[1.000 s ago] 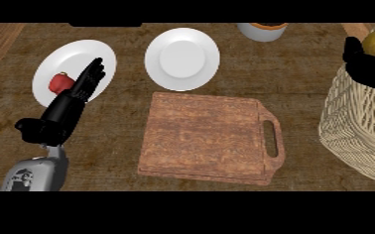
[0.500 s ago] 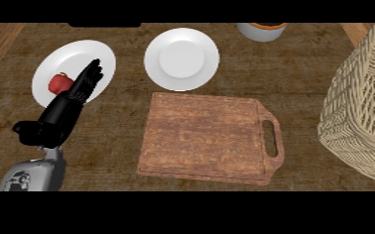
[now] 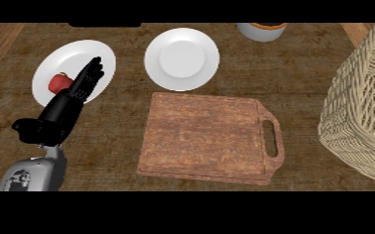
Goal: Pick the lemon from the cutting board and place it in the basket
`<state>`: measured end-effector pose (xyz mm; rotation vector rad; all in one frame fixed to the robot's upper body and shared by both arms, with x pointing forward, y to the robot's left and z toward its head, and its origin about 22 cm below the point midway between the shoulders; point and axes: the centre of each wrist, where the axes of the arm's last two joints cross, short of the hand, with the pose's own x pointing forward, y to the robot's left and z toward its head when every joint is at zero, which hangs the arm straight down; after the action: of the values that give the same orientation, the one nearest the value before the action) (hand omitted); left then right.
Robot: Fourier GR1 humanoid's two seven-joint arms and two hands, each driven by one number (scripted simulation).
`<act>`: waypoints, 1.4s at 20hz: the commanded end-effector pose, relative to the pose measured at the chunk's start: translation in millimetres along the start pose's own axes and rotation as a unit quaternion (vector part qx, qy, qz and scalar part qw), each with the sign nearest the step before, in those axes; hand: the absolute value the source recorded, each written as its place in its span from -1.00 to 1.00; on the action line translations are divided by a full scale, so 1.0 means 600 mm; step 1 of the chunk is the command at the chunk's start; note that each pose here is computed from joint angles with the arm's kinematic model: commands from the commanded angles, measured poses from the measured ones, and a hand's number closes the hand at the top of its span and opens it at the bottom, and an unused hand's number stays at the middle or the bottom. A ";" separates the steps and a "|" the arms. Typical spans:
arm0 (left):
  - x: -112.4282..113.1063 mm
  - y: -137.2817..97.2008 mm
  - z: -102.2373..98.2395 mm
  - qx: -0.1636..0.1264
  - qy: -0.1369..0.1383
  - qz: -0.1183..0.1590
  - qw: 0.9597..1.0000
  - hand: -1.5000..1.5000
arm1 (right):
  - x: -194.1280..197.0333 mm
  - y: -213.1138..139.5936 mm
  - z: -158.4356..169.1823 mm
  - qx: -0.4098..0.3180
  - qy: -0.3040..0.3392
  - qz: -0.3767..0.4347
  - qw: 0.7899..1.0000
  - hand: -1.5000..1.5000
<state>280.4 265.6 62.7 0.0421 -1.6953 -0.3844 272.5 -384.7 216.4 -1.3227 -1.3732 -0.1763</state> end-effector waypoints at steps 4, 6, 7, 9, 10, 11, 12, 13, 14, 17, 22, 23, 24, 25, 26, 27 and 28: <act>0.014 -0.011 0.008 -0.006 -0.001 0.002 1.000 0.00 | -0.097 0.019 -0.029 -0.028 -0.030 0.019 0.999 1.00; 0.006 0.012 -0.007 0.007 -0.003 0.010 1.000 0.00 | -0.081 0.026 -0.030 -0.077 -0.022 0.005 0.997 1.00; 0.001 0.011 -0.017 0.000 0.007 0.003 1.000 0.00 | -0.088 0.034 -0.032 -0.089 -0.004 -0.023 0.996 1.00; -0.015 -0.006 -0.012 0.001 0.000 0.001 1.000 0.00 | -0.075 0.039 -0.053 -0.090 0.002 -0.057 0.994 -1.00; -0.004 0.008 0.011 0.002 -0.004 -0.004 1.000 0.00 | -0.137 0.036 -0.071 -0.088 0.003 -0.050 0.995 -1.00; 0.007 -0.003 -0.034 0.006 0.004 0.002 1.000 0.00 | -0.108 0.032 -0.059 -0.076 -0.007 -0.040 0.996 -1.00; -0.008 0.042 0.001 0.003 -0.005 0.001 1.000 0.00 | -0.120 0.027 -0.055 -0.077 -0.016 -0.020 0.997 -1.00; 0.005 0.021 -0.004 -0.002 -0.002 -0.004 1.000 0.00 | -0.114 0.009 -0.067 -0.070 -0.028 -0.029 0.997 -1.00; 0.011 0.026 -0.005 0.002 -0.003 0.007 1.000 0.00 | -0.110 0.015 -0.081 -0.080 -0.042 -0.016 0.996 -1.00; -0.014 -0.022 0.002 0.005 0.006 0.002 1.000 0.00 | -0.103 0.034 -0.079 -0.070 -0.046 -0.031 0.996 -1.00; -0.013 0.012 0.002 0.001 0.003 -0.005 1.000 0.00 | -0.068 -0.017 -0.090 -0.084 -0.049 -0.117 0.988 -1.00; -0.001 -0.016 -0.019 0.002 0.002 -0.001 1.000 0.00 | -0.076 -0.008 -0.075 -0.070 -0.040 -0.117 0.990 -1.00; -0.001 -0.002 0.012 0.001 0.012 0.012 1.000 0.00 | -0.086 -0.036 -0.077 -0.084 -0.038 -0.130 0.987 -1.00; 0.004 -0.013 -0.012 -0.003 0.011 0.003 1.000 0.00 | -0.071 -0.029 -0.096 -0.100 -0.021 -0.142 0.985 -1.00; 0.001 -0.018 0.007 -0.005 0.004 -0.004 1.000 0.00 | -0.071 -0.055 -0.098 -0.096 -0.008 -0.162 0.982 -1.00; -0.008 0.009 -0.002 0.007 -0.002 -0.001 1.000 0.00 | -0.086 -0.067 -0.099 -0.110 0.003 -0.175 0.978 -1.00; -0.002 0.004 0.005 0.003 0.008 0.006 1.000 0.00 | -0.097 -0.083 -0.101 -0.103 0.022 -0.187 0.977 -1.00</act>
<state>281.3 265.0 60.4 0.0440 -1.6860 -0.3788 271.1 -464.0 210.2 -1.2815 -1.5931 -0.4943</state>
